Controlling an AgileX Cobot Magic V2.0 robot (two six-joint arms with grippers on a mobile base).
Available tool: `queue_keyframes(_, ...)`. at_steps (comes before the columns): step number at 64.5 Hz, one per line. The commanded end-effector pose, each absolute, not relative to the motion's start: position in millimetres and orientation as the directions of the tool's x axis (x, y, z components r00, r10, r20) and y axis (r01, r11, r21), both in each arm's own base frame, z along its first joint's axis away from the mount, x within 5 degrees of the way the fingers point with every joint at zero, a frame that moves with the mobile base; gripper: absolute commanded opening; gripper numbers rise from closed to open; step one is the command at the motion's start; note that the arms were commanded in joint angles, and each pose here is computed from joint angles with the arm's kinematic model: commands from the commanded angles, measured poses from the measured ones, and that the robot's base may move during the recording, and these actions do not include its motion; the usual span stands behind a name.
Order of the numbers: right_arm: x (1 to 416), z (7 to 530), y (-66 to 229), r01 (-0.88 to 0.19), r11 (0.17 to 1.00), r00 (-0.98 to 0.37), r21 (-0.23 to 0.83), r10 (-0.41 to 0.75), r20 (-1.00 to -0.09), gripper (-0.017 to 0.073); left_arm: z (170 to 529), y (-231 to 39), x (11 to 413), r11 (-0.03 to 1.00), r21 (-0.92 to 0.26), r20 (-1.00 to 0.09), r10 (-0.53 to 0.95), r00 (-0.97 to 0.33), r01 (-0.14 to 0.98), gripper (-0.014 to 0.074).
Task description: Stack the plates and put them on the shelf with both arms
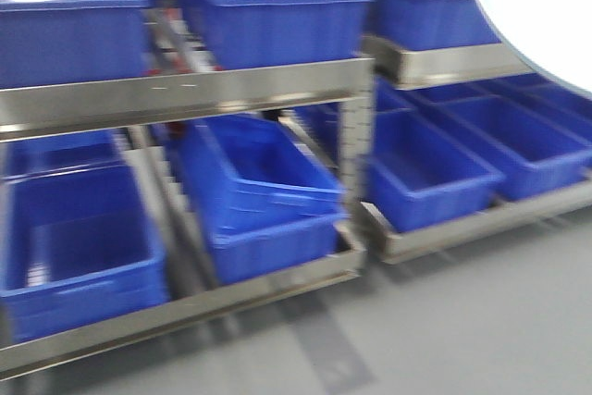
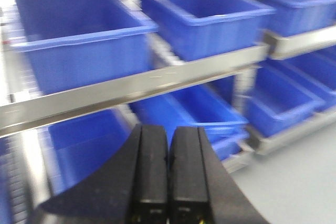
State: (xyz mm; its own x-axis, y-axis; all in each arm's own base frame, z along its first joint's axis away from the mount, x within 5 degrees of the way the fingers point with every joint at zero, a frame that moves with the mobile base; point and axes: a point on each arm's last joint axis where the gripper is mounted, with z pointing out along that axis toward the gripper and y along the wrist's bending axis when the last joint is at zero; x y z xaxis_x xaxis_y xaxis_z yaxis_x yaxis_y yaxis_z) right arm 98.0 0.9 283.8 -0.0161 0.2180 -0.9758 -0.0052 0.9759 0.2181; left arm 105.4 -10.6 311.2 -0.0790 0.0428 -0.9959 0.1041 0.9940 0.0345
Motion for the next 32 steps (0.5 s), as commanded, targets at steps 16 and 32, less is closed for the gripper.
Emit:
queue_keyframes(16,97.2,303.9,-1.8,-0.005,0.975,0.116,0.223,0.222,-0.968,0.0057,328.7,-10.1,105.6,0.995,0.019,-0.999,0.016,0.031,0.095,0.0083)
queue_keyframes(32,97.2,303.9,-1.8,-0.005,0.975,0.116,0.223,0.222,-0.968,0.0057,328.7,-10.1,105.6,0.995,0.019,-0.999,0.016,0.031,0.095,0.0083)
